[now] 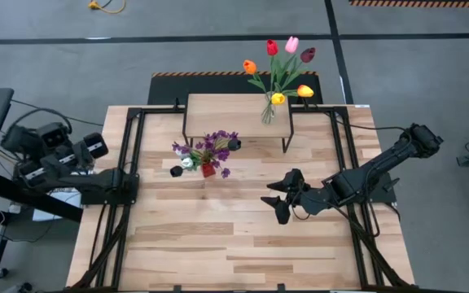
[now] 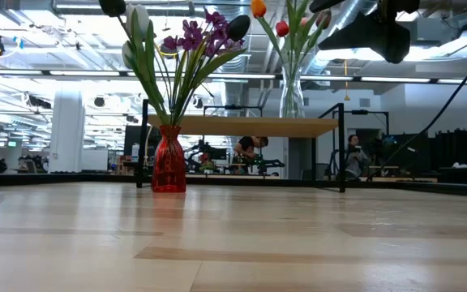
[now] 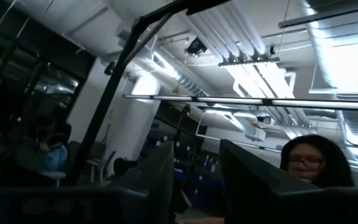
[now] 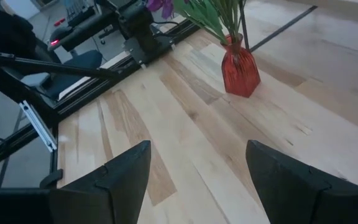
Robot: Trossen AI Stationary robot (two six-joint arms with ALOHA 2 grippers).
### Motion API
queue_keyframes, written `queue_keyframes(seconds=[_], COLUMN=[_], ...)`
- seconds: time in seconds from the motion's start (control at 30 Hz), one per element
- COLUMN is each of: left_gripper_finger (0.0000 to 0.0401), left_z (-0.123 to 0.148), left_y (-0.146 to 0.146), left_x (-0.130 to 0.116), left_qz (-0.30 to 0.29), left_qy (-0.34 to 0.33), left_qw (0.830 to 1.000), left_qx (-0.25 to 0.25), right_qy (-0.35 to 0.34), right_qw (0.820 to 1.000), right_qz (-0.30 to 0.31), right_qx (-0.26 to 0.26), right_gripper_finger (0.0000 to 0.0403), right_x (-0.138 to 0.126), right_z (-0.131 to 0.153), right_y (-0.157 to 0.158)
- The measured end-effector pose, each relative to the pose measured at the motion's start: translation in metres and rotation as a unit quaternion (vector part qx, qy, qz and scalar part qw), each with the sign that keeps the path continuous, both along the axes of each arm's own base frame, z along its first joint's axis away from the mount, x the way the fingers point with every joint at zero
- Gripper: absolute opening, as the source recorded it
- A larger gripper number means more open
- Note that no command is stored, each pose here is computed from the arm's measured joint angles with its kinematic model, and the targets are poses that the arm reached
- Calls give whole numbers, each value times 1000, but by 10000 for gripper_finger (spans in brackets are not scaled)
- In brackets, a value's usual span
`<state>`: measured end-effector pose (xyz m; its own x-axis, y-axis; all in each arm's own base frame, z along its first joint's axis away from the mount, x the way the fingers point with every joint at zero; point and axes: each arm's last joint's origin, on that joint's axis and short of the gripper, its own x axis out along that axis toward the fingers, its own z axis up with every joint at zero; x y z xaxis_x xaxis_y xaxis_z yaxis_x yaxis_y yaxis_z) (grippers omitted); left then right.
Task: Pick and place flowers into a vace then onto a shelf
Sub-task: Put the red vase with flowers on the shelf
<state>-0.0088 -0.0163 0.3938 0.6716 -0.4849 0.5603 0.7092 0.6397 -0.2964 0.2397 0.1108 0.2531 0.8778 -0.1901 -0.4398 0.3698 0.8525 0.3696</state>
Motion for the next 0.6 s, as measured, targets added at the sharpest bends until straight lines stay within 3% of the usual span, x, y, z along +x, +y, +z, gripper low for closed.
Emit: queue_keyframes(seconds=[0.27,0.47,0.6], left_gripper_finger=[119,119,119], left_z=[34,53,58], left_y=[-4,-12,-10], left_x=[-6,-17,0], left_qz=[21,120,194], left_qy=[30,-42,-38], left_qw=[999,992,980], left_qx=[-10,-24,-26], right_qy=[0,8,16], right_qw=[1000,999,997], right_qz=[-1,16,35], right_qx=[1,-32,-69], right_gripper_finger=[256,256,256], right_x=[0,0,0], right_z=[0,0,0], right_y=[0,0,0])
